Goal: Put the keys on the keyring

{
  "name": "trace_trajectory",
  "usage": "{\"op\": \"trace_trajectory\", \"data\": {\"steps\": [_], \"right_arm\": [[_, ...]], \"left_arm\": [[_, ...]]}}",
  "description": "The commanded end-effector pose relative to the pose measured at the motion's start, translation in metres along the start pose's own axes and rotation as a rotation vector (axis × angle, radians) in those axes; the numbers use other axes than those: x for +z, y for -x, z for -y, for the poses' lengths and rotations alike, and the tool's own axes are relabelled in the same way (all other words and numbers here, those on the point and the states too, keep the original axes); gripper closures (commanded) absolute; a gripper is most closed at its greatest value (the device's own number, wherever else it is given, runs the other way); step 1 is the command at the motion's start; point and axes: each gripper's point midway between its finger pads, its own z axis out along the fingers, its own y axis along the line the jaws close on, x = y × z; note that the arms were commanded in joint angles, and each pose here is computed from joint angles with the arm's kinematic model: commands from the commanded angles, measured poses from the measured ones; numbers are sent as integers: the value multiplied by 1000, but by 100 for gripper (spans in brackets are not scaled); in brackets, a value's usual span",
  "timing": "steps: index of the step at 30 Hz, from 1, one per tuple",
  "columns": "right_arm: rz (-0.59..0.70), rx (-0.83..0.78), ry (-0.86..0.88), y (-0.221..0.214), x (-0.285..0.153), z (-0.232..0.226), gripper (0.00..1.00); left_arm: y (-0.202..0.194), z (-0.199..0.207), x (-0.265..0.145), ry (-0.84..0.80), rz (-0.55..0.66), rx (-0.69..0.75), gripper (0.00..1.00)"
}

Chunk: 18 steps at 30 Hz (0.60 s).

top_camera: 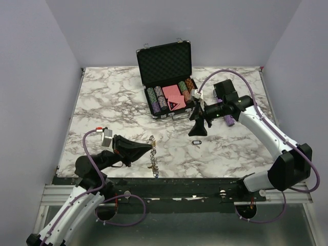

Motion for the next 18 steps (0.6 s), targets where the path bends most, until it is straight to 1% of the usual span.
{"op": "trace_trajectory", "data": {"steps": [1,4,6,9,14,16,18], "right_arm": [[7,-13,-87,-1,-9,14,1],[71,35,-171,-4,-18,22,0],[98,147,-207,-17,-21,31,0],[79,197,-146,-38,-21,31,1],[-20,272,-173,-78,-13,45,9],[-77,318,-184,-96,-8,53,16],[-101,376,-169,-108,-2,55,23]], "left_arm": [[-1,12,-3,-48,-66,91,100],[-2,12,-4,-38,-107,134,100],[1,14,-5,-41,-107,168,100],[0,15,-6,-45,-128,211,100],[1,14,-10,-22,-178,264,100],[6,17,-11,-14,-197,300,100],[7,18,-15,-1,-229,333,100]]}}
